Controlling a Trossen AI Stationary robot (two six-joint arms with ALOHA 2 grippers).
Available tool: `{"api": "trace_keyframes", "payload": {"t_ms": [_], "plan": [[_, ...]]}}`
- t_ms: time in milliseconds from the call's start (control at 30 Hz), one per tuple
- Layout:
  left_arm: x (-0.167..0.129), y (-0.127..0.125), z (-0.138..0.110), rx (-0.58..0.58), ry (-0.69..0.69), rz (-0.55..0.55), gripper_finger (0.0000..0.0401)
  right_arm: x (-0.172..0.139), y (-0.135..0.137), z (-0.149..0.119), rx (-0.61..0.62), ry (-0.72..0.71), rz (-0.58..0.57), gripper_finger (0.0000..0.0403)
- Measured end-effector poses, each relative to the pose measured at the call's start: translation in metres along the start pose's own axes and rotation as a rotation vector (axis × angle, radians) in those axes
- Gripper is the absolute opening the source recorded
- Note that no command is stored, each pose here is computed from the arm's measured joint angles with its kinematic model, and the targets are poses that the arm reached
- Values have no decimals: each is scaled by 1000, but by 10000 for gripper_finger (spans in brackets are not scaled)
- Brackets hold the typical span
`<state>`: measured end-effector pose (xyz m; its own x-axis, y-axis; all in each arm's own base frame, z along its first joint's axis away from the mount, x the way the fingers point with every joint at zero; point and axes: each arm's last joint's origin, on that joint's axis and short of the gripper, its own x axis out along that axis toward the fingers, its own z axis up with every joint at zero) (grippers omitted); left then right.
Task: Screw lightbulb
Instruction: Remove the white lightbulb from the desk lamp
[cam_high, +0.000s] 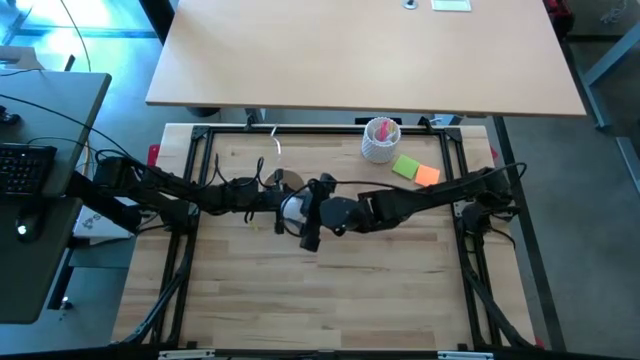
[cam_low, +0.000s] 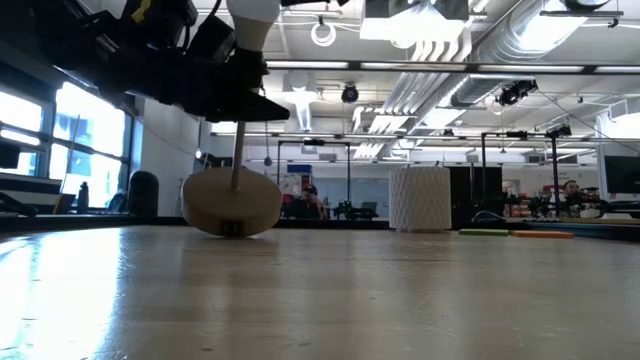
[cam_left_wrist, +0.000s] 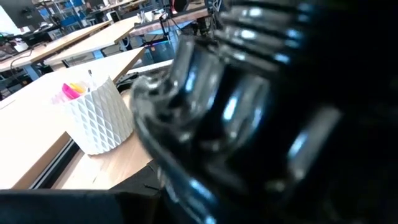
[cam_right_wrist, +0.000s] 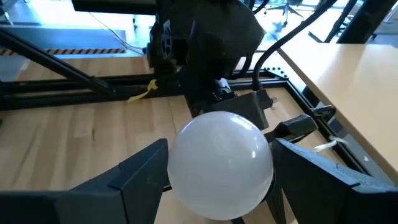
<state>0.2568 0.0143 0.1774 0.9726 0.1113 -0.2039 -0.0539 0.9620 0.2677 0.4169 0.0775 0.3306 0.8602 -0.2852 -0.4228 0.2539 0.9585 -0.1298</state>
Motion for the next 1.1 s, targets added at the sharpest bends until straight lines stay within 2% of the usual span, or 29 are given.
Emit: {"api": "trace_keyframes", "payload": {"t_ms": [133, 333, 467, 700, 800, 967, 1100], "plan": [[0, 0, 0, 0, 1, -1, 154, 1, 1, -1, -15, 0, -5, 273], [0, 0, 0, 7, 0, -12, 154, 1, 1, -1, -123, 3, 4, 227], [0, -3, 0, 20, -7, -70, 143, 1, 3, -1, -324, -2, 42, 208], [-1, -5, -4, 14, 16, -130, 101, -4, 10, 2, -789, -48, 73, 203], [-1, -7, -5, 8, 23, -161, 76, -6, 14, 3, -912, -70, 72, 203], [-1, -7, -6, 4, 28, -167, 33, -7, 21, 4, -860, -106, 51, 203], [0, -6, -5, -19, 34, -118, 12, -10, 23, 3, -787, -84, 5, 203]]}}
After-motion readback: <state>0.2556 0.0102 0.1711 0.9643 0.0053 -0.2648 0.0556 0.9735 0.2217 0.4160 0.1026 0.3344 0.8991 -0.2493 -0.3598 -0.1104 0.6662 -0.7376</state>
